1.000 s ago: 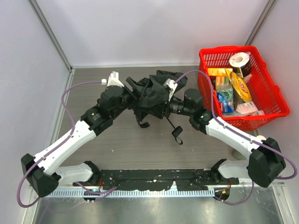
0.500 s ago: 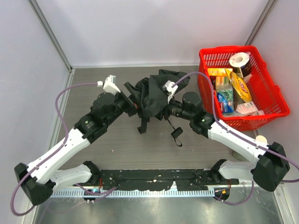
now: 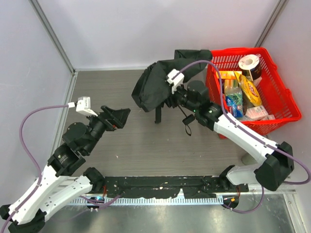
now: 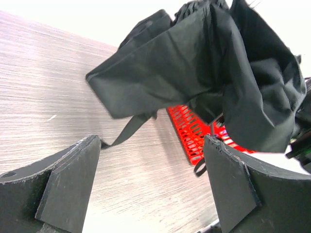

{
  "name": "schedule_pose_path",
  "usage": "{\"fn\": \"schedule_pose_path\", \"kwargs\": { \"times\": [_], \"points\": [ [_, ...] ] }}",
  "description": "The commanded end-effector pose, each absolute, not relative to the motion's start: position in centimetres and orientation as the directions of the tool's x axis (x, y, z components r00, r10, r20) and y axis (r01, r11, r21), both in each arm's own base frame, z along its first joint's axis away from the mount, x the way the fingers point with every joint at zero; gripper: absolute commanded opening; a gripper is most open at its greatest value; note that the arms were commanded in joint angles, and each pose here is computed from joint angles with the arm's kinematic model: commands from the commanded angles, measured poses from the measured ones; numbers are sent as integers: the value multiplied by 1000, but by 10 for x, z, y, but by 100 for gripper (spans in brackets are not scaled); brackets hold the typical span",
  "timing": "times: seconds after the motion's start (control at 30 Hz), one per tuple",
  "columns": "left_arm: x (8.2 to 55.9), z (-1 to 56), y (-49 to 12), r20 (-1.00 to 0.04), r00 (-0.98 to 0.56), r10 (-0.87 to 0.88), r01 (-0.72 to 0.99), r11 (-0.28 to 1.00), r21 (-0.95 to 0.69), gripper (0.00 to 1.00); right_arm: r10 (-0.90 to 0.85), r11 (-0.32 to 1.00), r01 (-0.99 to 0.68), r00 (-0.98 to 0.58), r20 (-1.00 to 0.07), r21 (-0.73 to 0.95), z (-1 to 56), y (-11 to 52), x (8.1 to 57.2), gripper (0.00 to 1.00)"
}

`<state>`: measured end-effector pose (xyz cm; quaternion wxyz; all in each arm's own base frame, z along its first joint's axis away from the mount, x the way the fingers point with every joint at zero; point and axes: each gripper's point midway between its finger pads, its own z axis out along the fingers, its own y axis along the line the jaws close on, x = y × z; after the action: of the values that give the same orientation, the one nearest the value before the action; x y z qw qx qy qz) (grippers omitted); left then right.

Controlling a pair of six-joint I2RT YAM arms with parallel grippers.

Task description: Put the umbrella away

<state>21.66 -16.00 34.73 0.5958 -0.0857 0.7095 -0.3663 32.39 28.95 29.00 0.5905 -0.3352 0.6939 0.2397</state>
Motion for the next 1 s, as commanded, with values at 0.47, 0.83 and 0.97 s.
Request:
{"fn": "schedule_pose_path", "kwargs": {
  "times": [0.47,0.83,0.97],
  "points": [
    [211,412,-222,-640,-388,-663,514,422,-747,100,-482,689,-528,179,-858,-497,342,253,408,1],
    [269,379,-250,-588,-485,-647,391,441,-808,90,-419,624,-658,175,-891,-423,347,269,385,1],
    [292,340,-229,-610,-475,-634,309,529,-790,59,-363,580,-735,154,-919,-352,340,273,362,1]
  ]
}}
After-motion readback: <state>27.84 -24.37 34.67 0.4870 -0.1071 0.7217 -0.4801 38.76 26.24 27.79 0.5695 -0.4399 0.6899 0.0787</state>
